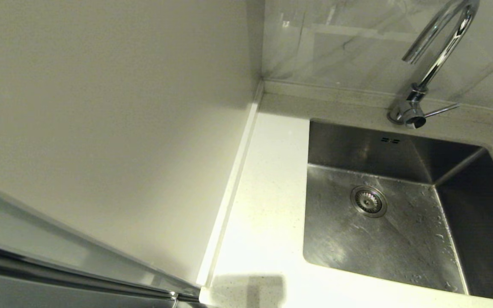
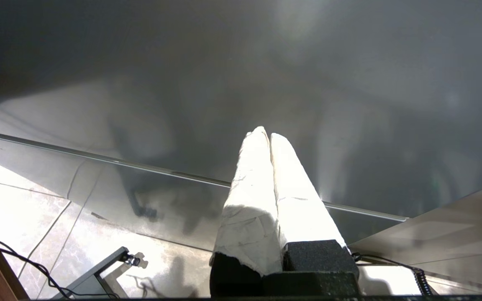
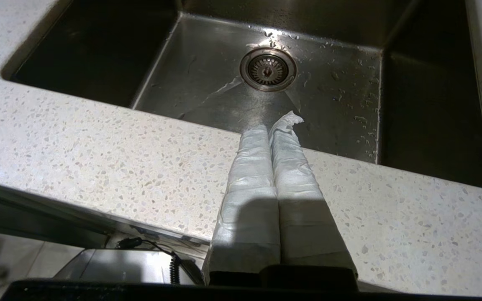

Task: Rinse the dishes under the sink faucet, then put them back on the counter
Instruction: Put a bowl into the sink

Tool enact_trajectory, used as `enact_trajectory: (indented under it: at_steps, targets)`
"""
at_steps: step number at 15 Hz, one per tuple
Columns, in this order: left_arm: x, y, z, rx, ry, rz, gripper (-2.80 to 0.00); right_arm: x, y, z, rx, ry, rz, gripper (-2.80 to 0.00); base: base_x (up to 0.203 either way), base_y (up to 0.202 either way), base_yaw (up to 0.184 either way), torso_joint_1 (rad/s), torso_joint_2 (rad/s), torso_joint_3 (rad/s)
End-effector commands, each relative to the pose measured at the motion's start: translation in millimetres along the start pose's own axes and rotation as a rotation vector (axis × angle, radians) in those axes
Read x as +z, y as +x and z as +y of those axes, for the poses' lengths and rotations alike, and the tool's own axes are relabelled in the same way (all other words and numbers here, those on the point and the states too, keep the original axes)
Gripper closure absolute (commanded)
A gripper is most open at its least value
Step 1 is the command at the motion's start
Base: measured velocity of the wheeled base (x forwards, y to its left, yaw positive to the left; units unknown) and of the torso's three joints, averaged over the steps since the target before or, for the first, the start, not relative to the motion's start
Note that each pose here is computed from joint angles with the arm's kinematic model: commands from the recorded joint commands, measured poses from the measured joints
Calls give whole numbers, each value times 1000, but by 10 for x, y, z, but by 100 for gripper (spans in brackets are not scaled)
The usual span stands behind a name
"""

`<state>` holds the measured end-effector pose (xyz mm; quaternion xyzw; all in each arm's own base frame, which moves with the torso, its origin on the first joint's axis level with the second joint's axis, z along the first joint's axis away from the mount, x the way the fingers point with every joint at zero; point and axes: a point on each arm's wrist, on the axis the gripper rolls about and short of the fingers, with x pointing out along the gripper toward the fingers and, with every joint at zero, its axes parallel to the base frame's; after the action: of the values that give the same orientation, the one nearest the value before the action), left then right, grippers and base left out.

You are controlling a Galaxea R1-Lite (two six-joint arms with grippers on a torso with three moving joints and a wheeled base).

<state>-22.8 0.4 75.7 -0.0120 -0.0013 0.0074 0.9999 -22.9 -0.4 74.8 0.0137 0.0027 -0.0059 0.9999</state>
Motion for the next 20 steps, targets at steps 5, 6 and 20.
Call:
enact_trajectory:
  at_steps: [5, 6, 20]
  targets:
    - [0, -3, 0, 0, -1, -4, 0, 303, -55, 8, 6, -72, -61, 0, 0, 0, 0, 0, 0, 0]
    - [0, -2, 0, -1, -1, -4, 0, 512, -48, 14, 3, -48, -68, 0, 0, 0, 0, 0, 0, 0]
    - [0, -2, 0, 1, -1, -4, 0, 3096, 1842, -288, -515, -146, 149, 0, 0, 0, 0, 0, 0, 0]
